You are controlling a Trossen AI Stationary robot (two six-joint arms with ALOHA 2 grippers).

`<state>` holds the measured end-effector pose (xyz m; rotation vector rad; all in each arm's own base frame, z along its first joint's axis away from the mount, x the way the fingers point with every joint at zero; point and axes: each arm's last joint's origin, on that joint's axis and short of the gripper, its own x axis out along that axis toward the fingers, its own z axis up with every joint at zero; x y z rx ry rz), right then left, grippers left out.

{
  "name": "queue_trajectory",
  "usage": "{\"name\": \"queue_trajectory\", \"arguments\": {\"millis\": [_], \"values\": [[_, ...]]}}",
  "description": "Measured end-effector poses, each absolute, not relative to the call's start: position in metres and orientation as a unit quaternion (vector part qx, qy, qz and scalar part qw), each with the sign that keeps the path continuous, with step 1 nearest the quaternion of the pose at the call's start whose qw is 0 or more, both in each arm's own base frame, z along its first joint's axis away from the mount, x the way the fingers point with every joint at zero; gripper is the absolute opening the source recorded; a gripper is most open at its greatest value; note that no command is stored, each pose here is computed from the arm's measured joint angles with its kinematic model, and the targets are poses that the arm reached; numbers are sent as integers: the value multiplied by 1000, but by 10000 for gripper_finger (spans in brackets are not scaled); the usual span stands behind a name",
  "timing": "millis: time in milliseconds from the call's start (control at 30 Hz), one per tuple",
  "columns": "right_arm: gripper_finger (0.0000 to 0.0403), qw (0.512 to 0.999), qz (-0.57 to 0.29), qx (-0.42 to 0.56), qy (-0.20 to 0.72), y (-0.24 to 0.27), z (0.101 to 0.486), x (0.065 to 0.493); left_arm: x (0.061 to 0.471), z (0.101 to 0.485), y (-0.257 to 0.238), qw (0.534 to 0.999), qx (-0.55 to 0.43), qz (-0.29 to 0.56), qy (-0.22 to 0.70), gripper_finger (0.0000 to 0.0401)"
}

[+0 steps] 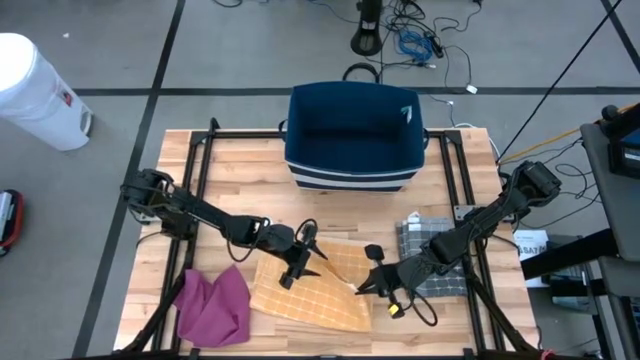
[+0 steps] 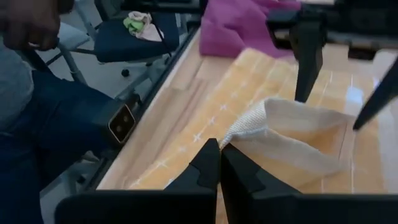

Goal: Fold towel
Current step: Fold the orange patterned towel

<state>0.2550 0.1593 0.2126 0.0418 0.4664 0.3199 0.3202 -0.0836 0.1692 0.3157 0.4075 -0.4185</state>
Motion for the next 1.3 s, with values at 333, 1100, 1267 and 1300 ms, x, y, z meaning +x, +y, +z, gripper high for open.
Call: {"name": "queue_trajectory", "arguments": {"millis": [333,1100,1267,1300], "values": [[0,963,200,-19,179,169,250,268,321,169,-72,931,97,-291,199,250],[0,954,185,-7,235,169,250,267,292,133,-43,845,67,-309,431,91],[0,952,181,-7,246,168,248,266,287,130,-38,832,56,-304,461,91],[0,952,180,-8,247,168,248,266,286,129,-38,829,54,-303,466,91]]}}
